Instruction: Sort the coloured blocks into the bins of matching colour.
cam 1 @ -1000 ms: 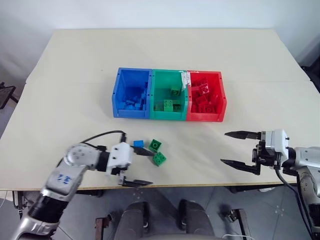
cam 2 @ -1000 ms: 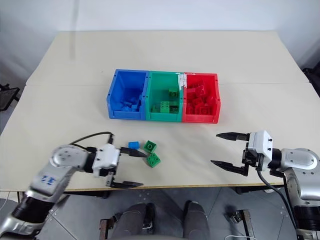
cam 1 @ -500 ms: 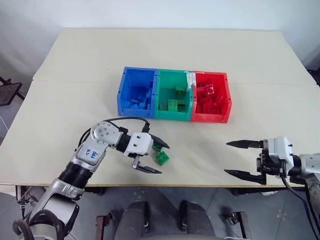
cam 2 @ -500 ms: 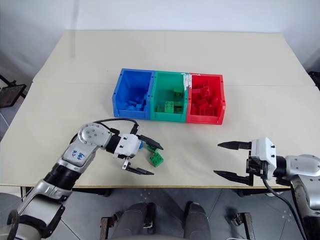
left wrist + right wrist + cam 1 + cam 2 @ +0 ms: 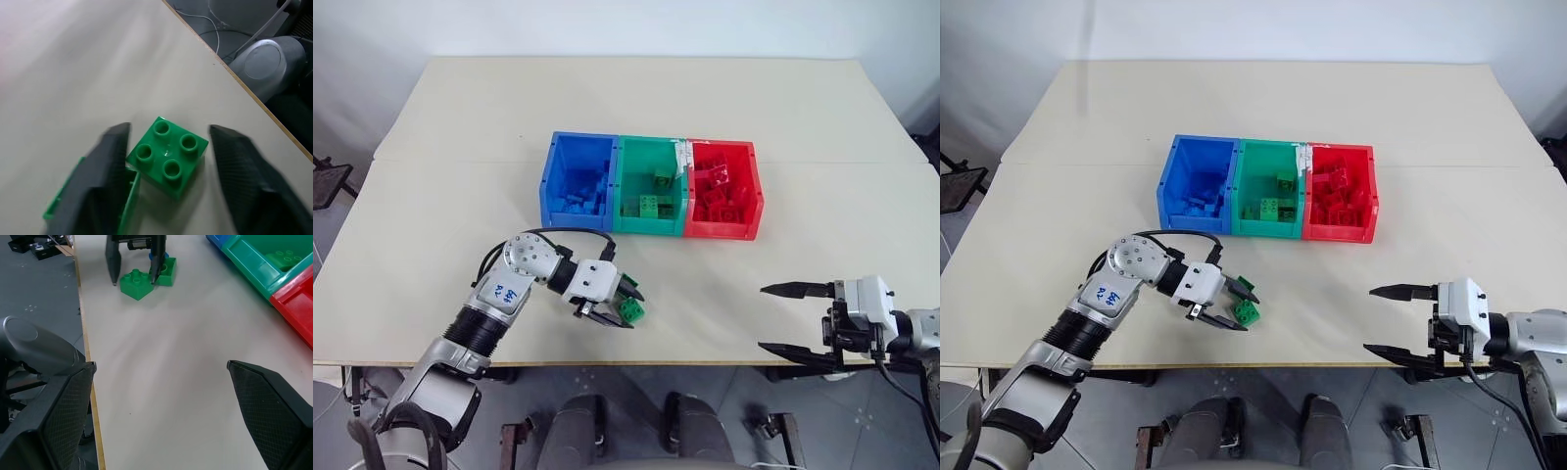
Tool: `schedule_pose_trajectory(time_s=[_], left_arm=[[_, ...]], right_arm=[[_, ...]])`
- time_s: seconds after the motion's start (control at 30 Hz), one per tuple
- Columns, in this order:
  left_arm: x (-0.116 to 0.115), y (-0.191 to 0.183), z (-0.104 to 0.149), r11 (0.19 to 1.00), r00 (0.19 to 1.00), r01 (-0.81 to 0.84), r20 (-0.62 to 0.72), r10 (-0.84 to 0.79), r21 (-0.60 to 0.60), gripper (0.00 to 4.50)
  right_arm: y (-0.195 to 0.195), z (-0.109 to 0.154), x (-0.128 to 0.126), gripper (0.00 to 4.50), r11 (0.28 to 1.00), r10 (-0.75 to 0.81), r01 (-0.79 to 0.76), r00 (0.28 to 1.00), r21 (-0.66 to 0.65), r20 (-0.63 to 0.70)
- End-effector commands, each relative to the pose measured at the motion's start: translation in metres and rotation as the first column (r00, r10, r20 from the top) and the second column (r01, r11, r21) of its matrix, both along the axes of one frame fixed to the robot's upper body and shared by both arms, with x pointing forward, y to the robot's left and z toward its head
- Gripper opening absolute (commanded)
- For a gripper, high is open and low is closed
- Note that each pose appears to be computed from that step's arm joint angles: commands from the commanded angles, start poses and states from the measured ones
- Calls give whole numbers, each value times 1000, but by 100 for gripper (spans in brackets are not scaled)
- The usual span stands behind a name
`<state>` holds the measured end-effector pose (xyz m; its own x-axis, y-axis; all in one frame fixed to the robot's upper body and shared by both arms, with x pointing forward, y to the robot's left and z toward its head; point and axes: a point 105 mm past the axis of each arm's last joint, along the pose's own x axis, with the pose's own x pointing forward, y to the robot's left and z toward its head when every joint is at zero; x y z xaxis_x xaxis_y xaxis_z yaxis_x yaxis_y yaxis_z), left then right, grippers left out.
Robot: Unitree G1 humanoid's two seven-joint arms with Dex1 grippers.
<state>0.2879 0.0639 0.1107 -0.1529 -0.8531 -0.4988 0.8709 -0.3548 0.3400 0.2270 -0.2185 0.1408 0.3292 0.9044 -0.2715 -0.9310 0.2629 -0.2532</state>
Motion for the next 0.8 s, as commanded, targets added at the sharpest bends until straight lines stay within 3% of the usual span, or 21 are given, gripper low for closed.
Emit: schedule_pose_trajectory(time_s=[0.03,0.4,0.63,0.8], left_arm=[[0,3,0,1000,1000,-15,7,15,-15,169],[7,8,50,953,995,-89,-67,72,-290,169],[15,15,55,939,987,-154,-96,131,-307,169],[34,17,71,881,961,-275,-148,235,-385,169]], right_arm=[[7,6,-1,450,999,40,-40,998,10,38],[11,17,11,450,993,-26,16,996,119,81],[10,19,15,450,985,-84,66,991,160,103],[9,27,20,450,971,-140,109,980,211,139]])
